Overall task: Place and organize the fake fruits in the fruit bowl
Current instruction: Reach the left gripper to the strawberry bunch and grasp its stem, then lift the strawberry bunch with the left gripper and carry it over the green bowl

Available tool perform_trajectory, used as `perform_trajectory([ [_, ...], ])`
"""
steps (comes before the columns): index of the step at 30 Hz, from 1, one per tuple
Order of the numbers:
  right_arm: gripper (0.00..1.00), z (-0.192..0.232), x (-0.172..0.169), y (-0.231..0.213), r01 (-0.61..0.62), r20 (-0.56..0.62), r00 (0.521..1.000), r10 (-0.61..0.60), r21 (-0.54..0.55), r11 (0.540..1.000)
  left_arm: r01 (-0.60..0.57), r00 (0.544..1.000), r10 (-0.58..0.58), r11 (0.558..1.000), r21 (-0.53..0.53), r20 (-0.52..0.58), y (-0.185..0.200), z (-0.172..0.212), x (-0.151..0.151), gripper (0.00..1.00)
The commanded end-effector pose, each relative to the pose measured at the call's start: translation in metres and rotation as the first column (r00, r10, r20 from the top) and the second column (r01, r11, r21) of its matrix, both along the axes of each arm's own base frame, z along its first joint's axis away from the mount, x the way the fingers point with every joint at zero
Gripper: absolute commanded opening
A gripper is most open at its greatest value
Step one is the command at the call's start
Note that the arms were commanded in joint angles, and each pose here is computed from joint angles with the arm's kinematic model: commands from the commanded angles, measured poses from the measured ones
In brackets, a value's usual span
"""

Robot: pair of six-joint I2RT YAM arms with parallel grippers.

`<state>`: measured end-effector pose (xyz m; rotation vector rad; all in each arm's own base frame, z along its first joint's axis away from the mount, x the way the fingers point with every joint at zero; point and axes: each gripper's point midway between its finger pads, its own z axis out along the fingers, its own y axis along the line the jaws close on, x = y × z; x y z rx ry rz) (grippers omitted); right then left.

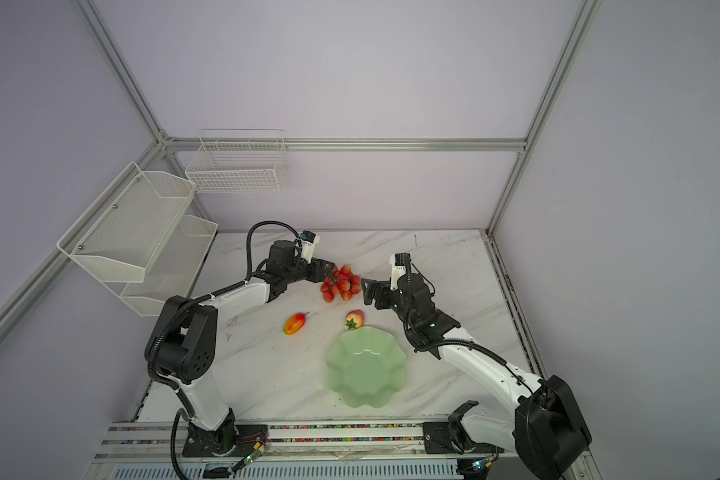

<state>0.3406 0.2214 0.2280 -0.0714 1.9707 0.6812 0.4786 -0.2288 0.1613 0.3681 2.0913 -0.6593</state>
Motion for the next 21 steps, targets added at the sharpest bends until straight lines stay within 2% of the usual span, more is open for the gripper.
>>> perform_trajectory([
  [1, 0.97, -0.004, 0.004, 0.008, -0.016, -0.018, 1.000, 0.016, 0.002, 1.000, -0.014, 0.992, 0.020, 0.998, -0.054, 0.124, -0.009, 0.050, 0.023, 0.53],
  [7, 0.97, -0.007, 0.014, 0.020, -0.041, -0.025, 0.999, 0.040, -0.002, 0.999, -0.005, 0.996, 0.008, 0.999, -0.038, 0.088, -0.012, 0.033, 0.027, 0.46],
  [14, 0.97, -0.016, 0.018, 0.026, -0.053, -0.046, 0.998, 0.053, 0.007, 0.999, 0.006, 0.998, -0.004, 1.000, -0.020, 0.058, -0.017, 0.017, 0.024, 0.43],
  [21, 0.97, -0.022, 0.016, 0.022, -0.042, -0.050, 0.998, 0.041, -0.013, 0.999, 0.019, 0.999, -0.019, 1.000, -0.012, 0.030, -0.020, 0.006, 0.027, 0.30],
])
